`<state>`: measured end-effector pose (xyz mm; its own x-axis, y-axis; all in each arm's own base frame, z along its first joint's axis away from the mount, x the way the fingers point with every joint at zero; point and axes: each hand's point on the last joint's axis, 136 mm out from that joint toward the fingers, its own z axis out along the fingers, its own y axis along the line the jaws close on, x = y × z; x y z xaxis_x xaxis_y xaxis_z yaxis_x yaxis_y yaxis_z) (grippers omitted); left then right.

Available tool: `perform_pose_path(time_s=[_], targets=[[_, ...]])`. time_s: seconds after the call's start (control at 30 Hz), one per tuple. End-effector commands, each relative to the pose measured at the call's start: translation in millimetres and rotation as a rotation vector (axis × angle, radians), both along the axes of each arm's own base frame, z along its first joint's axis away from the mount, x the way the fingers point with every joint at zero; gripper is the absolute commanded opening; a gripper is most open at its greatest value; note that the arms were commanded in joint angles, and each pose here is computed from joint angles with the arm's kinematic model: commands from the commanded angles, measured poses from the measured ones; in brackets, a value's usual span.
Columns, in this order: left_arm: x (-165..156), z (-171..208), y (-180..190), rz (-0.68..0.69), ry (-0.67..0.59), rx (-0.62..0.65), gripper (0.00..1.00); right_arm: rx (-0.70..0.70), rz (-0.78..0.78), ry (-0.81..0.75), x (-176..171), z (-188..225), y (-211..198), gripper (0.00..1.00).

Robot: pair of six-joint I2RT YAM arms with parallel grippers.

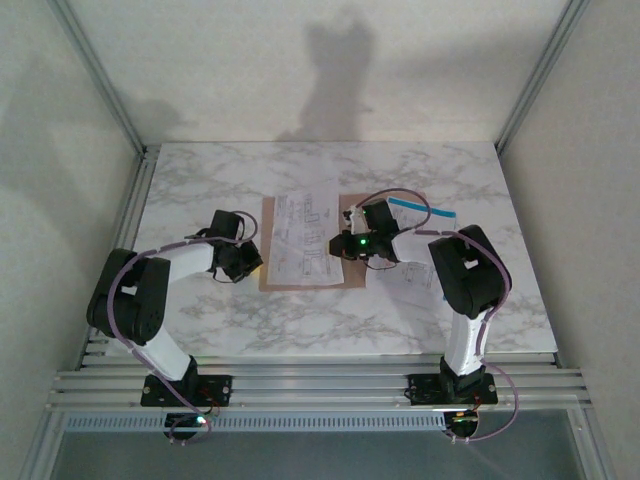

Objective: Put the files into the folder

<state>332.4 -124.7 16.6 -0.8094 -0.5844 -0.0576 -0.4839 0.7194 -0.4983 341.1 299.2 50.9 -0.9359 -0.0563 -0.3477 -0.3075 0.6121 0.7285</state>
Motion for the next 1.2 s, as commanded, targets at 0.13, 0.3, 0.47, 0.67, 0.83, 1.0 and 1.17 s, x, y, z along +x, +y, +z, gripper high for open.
perform_pose_path(time_s=[0.13,0.3,0.47,0.67,0.83,1.0,1.17], targets=[[0,0,2,-0.012,0.013,0.03,0.02,0.012,0.084,0.012,-6,-1,10,0.0],[-4,-2,3,-0.005,0.019,0.026,0.02,0.03,0.013,0.012,5,1,14,0.0],[-6,-3,3,-0.002,0.019,0.024,0.02,0.031,-0.012,0.016,6,0,18,0.0],[-5,-2,2,-0.004,0.015,0.021,0.02,0.044,0.012,0.024,1,1,24,0.0],[-4,-2,2,-0.003,0.013,0.023,0.02,0.049,0.027,0.045,-7,-3,24,0.0],[-3,-2,2,-0.007,0.013,0.025,0.02,0.041,0.043,0.059,-12,-8,25,0.0],[-1,0,3,-0.006,0.008,0.027,0.02,0.024,0.049,0.073,-17,-12,23,0.0]])
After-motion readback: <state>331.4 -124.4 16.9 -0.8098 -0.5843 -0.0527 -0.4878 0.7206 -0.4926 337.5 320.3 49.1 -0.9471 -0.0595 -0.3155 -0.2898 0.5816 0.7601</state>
